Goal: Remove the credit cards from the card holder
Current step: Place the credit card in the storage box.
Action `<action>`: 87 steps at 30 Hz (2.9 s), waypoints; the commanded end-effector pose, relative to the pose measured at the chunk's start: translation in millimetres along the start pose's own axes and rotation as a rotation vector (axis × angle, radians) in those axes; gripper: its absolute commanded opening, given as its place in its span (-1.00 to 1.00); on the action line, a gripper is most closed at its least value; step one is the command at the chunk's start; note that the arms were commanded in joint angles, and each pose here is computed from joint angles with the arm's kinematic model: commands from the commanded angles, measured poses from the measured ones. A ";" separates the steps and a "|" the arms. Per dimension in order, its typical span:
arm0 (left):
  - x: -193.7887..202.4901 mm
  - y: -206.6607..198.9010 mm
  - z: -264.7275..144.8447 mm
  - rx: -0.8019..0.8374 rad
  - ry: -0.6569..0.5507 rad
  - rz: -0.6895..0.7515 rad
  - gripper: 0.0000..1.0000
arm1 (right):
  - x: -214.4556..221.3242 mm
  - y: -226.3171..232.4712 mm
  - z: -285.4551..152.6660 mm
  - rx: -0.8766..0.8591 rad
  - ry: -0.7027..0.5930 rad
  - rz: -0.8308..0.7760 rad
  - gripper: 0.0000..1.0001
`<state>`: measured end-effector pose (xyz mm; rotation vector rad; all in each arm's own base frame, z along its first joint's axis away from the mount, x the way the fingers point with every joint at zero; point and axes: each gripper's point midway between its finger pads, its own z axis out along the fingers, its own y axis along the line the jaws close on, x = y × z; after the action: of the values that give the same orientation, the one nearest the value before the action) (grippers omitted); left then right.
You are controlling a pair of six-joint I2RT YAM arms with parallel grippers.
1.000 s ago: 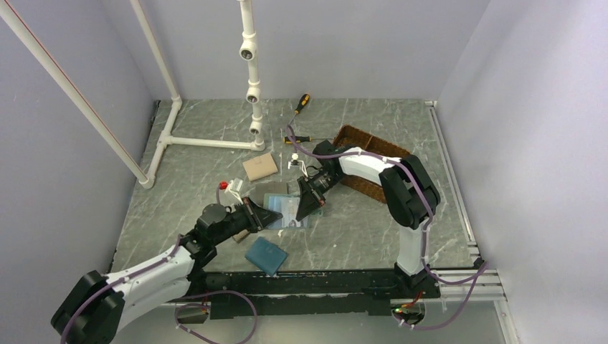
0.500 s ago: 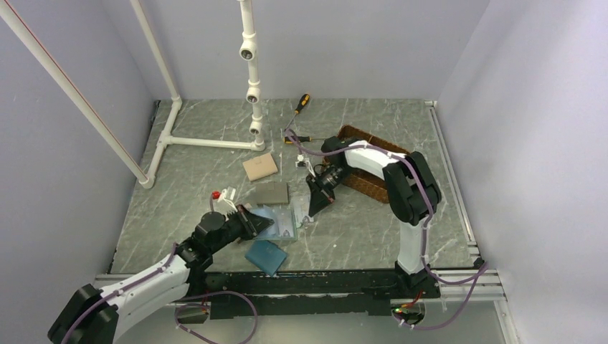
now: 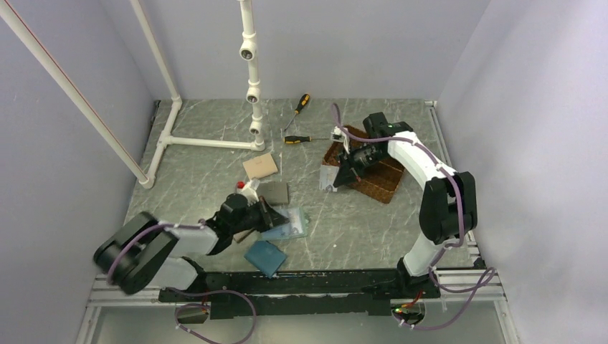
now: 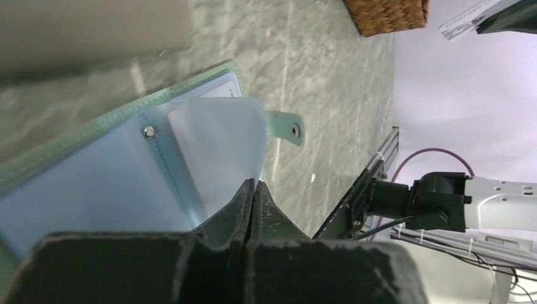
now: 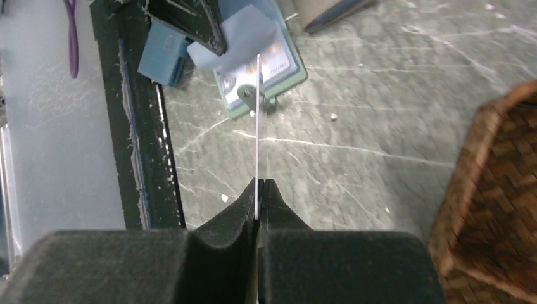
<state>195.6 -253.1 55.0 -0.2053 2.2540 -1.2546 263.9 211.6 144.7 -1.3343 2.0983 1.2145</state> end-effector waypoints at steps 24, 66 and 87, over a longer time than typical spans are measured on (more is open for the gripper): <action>7.2 -20.7 42.2 0.063 0.176 -0.012 -1.00 | 37.8 -83.5 -118.4 0.577 0.018 0.066 -1.00; -19.8 -25.2 -35.8 -0.114 0.015 0.121 0.29 | 80.1 -118.9 -148.5 0.873 0.191 0.160 -0.49; -31.1 -58.1 -55.9 0.070 -0.110 0.073 0.99 | 30.7 7.0 -105.1 0.536 -0.233 -0.214 -0.05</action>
<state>180.9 -225.7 119.1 -0.1622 2.1519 -1.1968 261.0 100.1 173.5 -1.0284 1.9935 0.5460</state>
